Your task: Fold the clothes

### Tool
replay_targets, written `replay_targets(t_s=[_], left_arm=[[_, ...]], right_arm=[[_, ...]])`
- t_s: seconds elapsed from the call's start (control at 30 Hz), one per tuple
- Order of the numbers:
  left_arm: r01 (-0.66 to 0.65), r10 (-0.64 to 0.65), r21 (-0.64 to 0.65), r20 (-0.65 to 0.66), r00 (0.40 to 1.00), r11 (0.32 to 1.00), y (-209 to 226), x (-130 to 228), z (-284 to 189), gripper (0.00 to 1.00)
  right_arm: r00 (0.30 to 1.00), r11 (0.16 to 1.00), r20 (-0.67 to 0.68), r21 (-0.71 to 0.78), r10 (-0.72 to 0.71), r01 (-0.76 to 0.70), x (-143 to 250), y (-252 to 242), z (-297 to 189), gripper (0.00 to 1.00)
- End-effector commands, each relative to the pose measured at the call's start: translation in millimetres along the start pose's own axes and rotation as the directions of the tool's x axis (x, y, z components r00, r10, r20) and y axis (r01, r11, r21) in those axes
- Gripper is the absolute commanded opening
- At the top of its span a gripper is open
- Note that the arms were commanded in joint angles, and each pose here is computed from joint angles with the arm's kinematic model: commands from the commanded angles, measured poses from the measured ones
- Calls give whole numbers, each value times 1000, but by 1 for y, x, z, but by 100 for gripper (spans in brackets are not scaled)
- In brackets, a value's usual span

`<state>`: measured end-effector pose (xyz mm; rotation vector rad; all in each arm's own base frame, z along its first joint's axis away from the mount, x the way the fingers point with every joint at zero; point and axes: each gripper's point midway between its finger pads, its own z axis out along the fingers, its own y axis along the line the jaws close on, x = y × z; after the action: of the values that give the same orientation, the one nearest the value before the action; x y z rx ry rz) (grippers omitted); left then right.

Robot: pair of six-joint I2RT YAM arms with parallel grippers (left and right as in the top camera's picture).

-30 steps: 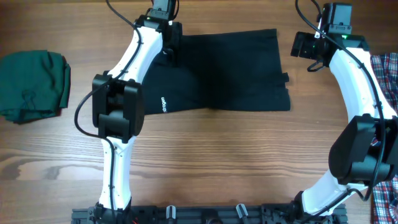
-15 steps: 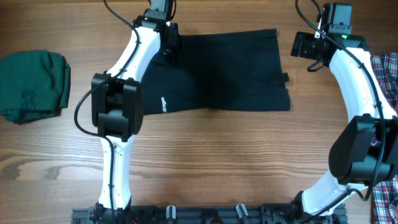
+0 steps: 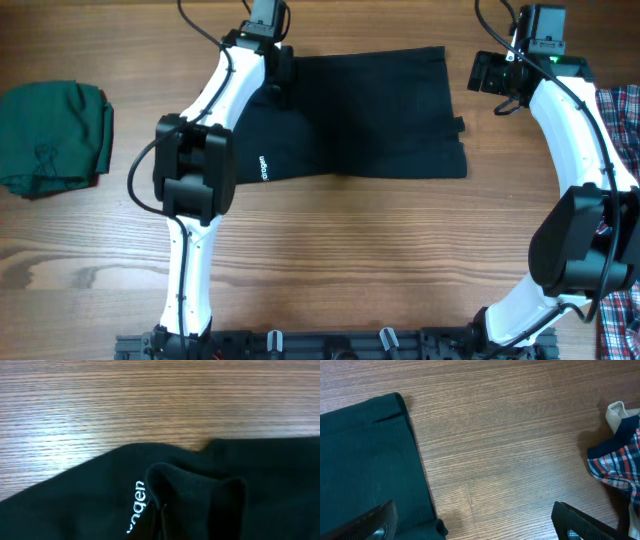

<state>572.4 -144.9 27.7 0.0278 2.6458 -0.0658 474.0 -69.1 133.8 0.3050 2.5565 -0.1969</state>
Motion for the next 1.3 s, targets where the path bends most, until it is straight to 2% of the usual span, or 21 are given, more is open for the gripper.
replay_targets(t_s=[0.0, 0.17, 0.23, 0.3, 0.33, 0.37, 0.43, 0.5, 0.6, 0.7, 0.9, 1.0, 1.03, 1.17, 1.27], left_arm=[[-33, 31, 85, 29, 999, 996, -34, -9, -29, 4], [-73, 71, 115, 19, 997, 991, -61, 0, -31, 4], [-75, 75, 113, 5, 997, 991, -61, 5, -27, 10], [-74, 77, 106, -23, 997, 992, -58, 13, -24, 49], [-75, 80, 103, -37, 996, 992, -57, 17, -23, 62], [-77, 82, 100, -48, 995, 992, -56, 20, -23, 73], [-137, 141, 102, -41, 989, 985, -56, 19, -23, 80], [-200, 202, 107, -6, 979, 974, -57, 12, -23, 79], [-223, 217, 123, 56, 974, 967, -65, -2, -29, 77], [-220, 221, 244, 21, 975, 944, -83, 11, -28, 78], [-156, 177, 257, -61, 982, 954, -81, 36, -16, 80], [-157, 175, 285, -39, 984, 946, -87, 32, -17, 89], [-157, 176, 320, -33, 984, 934, -93, 31, -19, 90], [-169, 154, 328, 71, 985, 929, -91, -2, -46, 89], [-169, 153, 329, 77, 985, 929, -90, -6, -59, 90]], right_arm=[[1000, 1000, 16, -12, 3, -3, -5, 2, -5, 100], [1000, 1000, 16, -12, 3, -2, -5, 2, -5, 100], [1000, 1000, 16, -12, 3, -2, -5, 2, -5, 100], [1000, 1000, 16, -12, 3, -3, -5, 2, -5, 100], [1000, 1000, 16, -12, 3, -3, -5, 2, -5, 100], [1000, 1000, 16, -12, 3, -3, -5, 2, -5, 100], [1000, 1000, 16, -12, 3, -3, -5, 2, -5, 100], [1000, 1000, 16, -12, 3, -2, -5, 2, -5, 100], [1000, 1000, 16, -12, 3, -3, -5, 2, -5, 100], [1000, 1000, 16, -12, 3, -3, -5, 2, -5, 100], [1000, 1000, 16, -12, 3, -2, -5, 2, -5, 100], [1000, 1000, 16, -12, 3, -2, -5, 2, -5, 100], [1000, 1000, 16, -12, 3, -3, -5, 2, -5, 100], [1000, 1000, 16, -12, 3, -3, -5, 2, -5, 100], [1000, 1000, 16, -12, 3, -3, -5, 2, -5, 100]])
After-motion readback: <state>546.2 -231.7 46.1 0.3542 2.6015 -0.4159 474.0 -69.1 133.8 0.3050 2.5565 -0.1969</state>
